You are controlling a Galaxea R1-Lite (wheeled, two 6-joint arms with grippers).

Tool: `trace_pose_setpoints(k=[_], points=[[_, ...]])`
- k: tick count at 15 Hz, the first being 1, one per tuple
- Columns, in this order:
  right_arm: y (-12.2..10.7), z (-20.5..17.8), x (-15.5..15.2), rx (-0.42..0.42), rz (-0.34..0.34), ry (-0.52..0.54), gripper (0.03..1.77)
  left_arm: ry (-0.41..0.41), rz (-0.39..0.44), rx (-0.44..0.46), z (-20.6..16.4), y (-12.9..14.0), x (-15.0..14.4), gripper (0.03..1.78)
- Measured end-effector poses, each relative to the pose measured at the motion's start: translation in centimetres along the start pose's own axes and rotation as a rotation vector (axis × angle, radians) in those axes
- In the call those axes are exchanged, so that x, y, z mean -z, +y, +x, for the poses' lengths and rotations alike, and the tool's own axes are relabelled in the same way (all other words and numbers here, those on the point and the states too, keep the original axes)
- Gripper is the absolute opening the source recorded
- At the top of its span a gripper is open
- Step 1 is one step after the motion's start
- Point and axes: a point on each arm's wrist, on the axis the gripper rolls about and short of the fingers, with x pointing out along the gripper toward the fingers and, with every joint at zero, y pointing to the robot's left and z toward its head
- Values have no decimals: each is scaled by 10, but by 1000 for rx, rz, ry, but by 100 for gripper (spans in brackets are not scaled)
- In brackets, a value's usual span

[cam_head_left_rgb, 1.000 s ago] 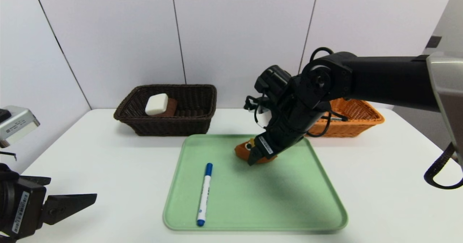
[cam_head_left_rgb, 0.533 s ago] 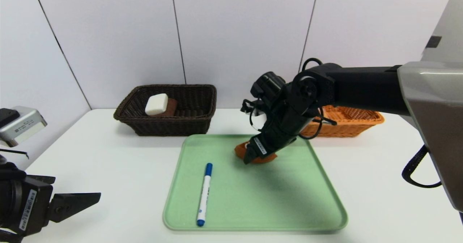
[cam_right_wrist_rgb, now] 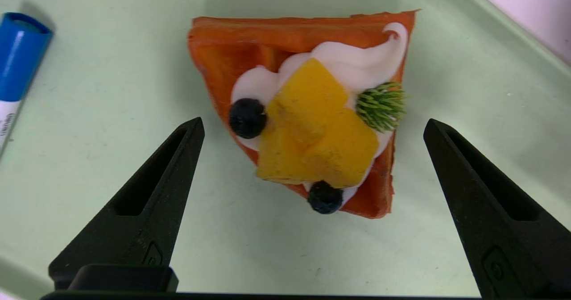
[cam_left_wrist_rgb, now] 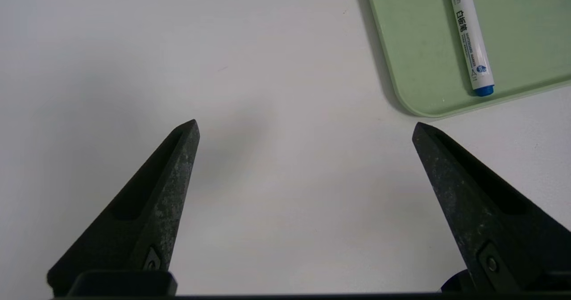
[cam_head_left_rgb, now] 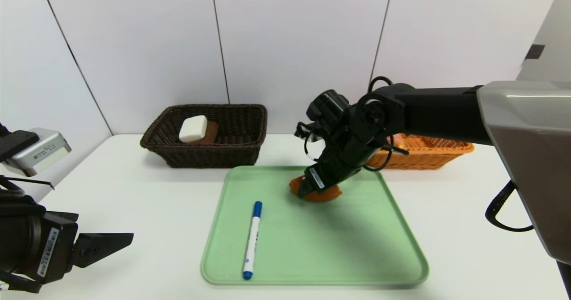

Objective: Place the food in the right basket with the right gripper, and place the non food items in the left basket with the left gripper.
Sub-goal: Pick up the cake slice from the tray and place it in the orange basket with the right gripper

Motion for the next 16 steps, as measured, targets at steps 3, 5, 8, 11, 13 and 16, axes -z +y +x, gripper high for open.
trace_pose_setpoints(k=[3,5,8,11,13,16], points=[[1,5,-1,17,-3,-3,170,11,3,2,4,-1,-1,169],[3,8,-2,20,-7,-12,170,18,3,1,6,-1,-1,169],[6,14,-2,38,-16,-7,170,29,2,1,9,-1,-2,169],[8,18,-1,37,-22,1,170,42,2,0,12,-1,-2,169],[8,19,-1,37,-23,2,170,50,2,3,14,-1,-2,169],[8,19,-1,38,-24,3,165,58,3,4,16,-2,-3,169]])
